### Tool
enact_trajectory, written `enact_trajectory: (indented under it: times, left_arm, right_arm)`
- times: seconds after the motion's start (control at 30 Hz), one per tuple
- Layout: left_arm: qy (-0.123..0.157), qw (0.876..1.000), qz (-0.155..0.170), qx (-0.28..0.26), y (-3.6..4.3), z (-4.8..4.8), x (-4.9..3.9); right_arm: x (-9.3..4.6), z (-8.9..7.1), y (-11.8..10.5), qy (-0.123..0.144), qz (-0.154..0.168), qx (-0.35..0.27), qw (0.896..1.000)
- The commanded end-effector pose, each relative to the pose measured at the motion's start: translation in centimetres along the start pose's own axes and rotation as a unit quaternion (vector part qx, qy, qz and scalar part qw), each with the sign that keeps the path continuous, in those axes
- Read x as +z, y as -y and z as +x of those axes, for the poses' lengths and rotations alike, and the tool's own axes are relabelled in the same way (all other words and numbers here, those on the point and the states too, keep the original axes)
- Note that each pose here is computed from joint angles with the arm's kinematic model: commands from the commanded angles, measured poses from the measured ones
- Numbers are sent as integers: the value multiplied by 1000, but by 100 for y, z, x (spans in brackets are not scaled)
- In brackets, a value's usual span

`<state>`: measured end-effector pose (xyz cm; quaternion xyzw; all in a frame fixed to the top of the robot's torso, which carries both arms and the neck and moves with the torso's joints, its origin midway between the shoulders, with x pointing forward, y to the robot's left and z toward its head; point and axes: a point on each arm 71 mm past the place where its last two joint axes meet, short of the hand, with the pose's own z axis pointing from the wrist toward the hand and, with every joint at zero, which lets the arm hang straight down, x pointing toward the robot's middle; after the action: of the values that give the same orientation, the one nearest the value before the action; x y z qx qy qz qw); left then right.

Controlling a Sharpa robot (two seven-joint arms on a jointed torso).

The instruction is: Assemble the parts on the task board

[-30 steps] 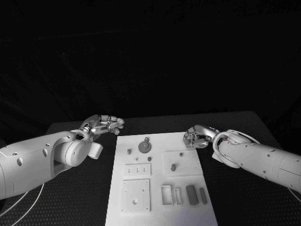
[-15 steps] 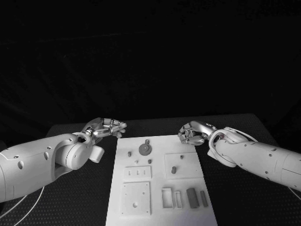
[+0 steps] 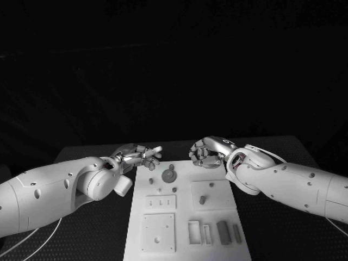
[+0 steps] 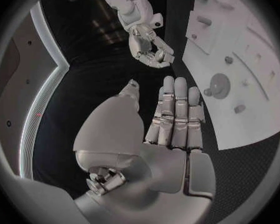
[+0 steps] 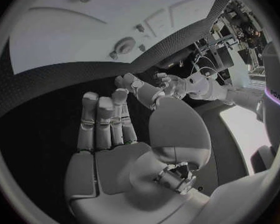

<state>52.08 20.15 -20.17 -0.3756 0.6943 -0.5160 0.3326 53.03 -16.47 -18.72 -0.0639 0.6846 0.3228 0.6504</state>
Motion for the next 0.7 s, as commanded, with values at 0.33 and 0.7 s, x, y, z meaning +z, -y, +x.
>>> enact_trajectory:
  times: [0.33,0.7]
  left_arm:
    - [-31,999,-31,14,11,285,93]
    - [-41,999,-29,15,27,379,114]
  right_arm:
    - [85,60,-374,21,-30,2,999]
    - [111,98,-531,20,-44,19,999]
